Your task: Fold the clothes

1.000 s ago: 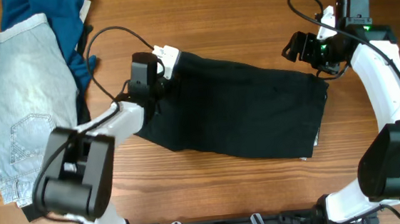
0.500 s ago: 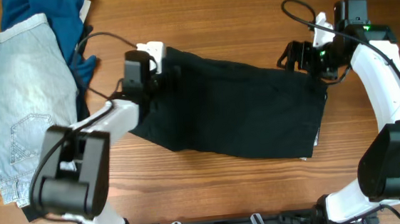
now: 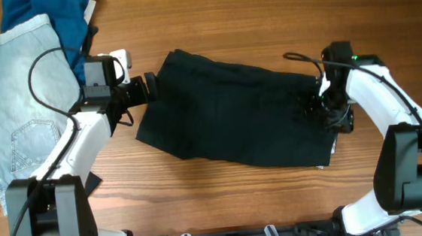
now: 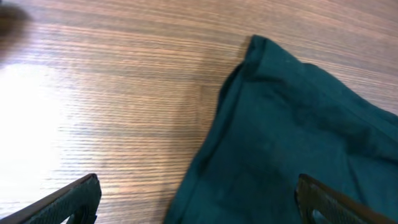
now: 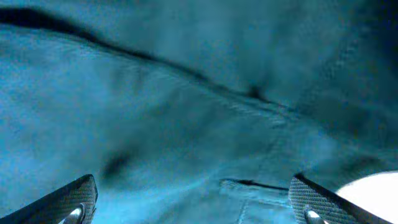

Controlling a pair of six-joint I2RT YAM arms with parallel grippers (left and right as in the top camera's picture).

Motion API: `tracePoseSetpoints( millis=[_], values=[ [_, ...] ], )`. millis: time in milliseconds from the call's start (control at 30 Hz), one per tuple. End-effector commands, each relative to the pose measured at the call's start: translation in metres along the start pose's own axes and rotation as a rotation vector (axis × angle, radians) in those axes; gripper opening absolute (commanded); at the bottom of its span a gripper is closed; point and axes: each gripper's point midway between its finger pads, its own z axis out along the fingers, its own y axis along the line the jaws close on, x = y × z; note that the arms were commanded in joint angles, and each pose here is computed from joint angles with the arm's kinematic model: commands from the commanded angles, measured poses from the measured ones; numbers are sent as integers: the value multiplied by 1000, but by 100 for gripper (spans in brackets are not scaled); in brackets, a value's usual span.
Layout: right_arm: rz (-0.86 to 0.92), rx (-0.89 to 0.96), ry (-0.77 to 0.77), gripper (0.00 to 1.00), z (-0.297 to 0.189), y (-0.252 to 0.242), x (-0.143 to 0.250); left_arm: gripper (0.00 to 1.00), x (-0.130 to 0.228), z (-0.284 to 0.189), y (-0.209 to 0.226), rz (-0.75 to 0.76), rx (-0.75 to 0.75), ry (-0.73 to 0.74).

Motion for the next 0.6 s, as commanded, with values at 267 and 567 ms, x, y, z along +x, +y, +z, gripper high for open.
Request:
tracePoseSetpoints(
  millis=[267,567],
  values=[
    [-42,51,-276,99,18,1,-77,100,5,-5,3,-16,-4,33],
    [-63,78,-262,100,56,-1,-92,100,14,-5,5,-25,-12,67]
  ],
)
